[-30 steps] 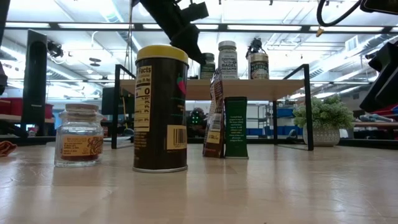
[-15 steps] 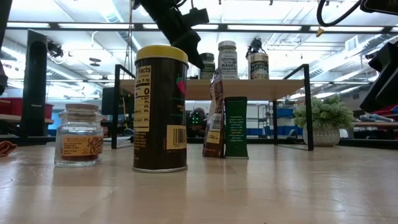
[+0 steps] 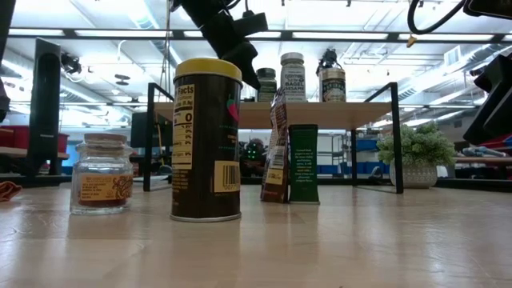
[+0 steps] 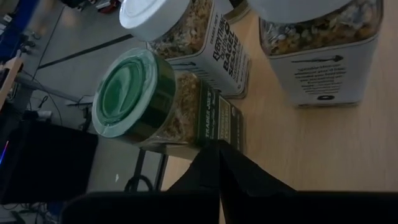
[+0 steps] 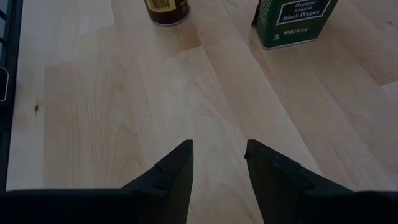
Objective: Shelf spices
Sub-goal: Put the green seasoning bottle on the shelf
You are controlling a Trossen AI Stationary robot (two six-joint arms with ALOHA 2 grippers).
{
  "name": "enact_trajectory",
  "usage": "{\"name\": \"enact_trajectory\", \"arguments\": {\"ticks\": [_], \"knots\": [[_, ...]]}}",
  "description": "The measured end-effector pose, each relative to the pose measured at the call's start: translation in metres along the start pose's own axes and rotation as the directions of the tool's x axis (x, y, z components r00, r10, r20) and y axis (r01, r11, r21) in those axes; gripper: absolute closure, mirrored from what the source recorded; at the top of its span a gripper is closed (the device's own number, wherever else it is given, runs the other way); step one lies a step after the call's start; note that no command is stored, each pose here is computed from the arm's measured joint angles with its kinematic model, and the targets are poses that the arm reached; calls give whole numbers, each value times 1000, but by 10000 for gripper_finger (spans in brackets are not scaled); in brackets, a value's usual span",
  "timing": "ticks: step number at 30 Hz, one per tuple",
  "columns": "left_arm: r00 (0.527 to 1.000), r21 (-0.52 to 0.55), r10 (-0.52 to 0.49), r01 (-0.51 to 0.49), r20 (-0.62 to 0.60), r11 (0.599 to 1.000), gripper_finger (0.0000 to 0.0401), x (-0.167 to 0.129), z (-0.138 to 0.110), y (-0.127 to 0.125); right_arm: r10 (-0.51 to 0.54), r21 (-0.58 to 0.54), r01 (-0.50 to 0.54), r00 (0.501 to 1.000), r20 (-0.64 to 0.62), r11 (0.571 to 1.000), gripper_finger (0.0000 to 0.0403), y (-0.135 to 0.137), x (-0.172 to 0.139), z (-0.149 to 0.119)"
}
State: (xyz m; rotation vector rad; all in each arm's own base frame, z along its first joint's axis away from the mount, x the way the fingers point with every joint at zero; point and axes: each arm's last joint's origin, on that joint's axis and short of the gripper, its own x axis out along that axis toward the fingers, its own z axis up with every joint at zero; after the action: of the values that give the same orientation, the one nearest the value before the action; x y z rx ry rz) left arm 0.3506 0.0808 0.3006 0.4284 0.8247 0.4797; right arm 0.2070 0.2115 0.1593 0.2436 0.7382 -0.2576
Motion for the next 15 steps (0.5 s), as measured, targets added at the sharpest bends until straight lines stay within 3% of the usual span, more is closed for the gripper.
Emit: {"name": "enact_trajectory", "arguments": {"ticks": [15], "knots": [[999,-25,26,-27,-40,999,401,2,-4,3,0,1,0,1000,-1,1000,253,0,0,0]]}}
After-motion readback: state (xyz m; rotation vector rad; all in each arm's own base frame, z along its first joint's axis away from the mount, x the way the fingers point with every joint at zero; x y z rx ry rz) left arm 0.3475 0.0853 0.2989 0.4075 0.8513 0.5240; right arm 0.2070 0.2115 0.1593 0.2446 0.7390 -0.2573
